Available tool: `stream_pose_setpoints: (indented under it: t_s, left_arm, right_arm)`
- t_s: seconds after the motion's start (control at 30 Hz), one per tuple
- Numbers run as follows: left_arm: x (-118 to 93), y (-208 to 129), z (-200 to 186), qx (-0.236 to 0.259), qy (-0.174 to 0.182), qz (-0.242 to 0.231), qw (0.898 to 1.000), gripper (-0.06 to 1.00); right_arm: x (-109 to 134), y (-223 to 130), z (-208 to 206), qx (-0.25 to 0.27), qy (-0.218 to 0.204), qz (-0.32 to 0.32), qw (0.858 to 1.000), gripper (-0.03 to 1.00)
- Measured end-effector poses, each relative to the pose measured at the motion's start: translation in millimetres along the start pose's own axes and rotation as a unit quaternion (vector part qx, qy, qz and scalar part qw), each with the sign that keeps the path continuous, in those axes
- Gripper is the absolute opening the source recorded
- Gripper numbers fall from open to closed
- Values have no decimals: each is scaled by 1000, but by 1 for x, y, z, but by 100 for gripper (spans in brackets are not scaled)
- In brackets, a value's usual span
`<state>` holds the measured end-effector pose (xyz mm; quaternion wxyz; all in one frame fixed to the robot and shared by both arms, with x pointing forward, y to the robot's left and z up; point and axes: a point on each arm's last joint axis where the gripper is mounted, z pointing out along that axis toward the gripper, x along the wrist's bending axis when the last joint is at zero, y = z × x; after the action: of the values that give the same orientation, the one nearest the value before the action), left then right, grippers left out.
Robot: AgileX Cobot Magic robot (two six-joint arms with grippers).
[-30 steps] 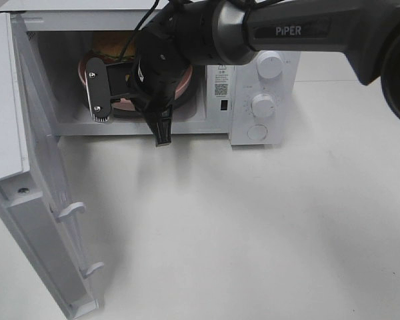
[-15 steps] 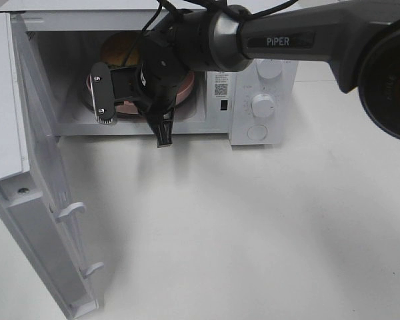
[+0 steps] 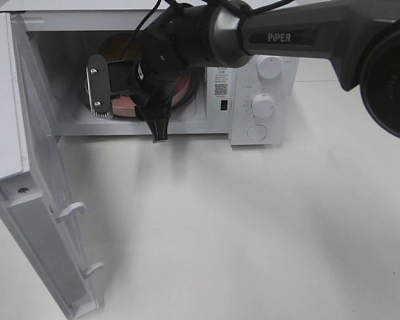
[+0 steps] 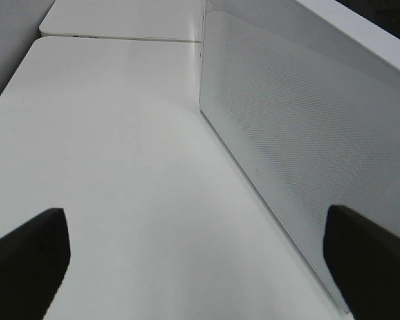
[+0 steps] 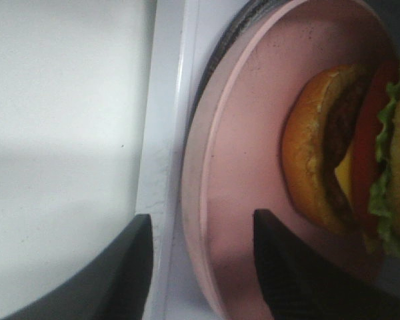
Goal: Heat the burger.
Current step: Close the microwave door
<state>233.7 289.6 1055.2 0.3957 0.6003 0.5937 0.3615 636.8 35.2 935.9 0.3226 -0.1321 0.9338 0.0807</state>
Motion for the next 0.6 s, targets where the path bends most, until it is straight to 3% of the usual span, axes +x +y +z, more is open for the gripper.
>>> stream_pose_setpoints:
  t_s: [0.2, 0.6]
  left_arm:
    - [0, 0, 0, 0, 0, 0, 1000, 97]
    - [0, 0, 0, 0, 0, 0, 1000, 97]
  right_arm:
    - [4, -2, 0, 10, 14, -1, 1000, 49]
    - [13, -8, -23, -14, 1, -5, 1000, 71]
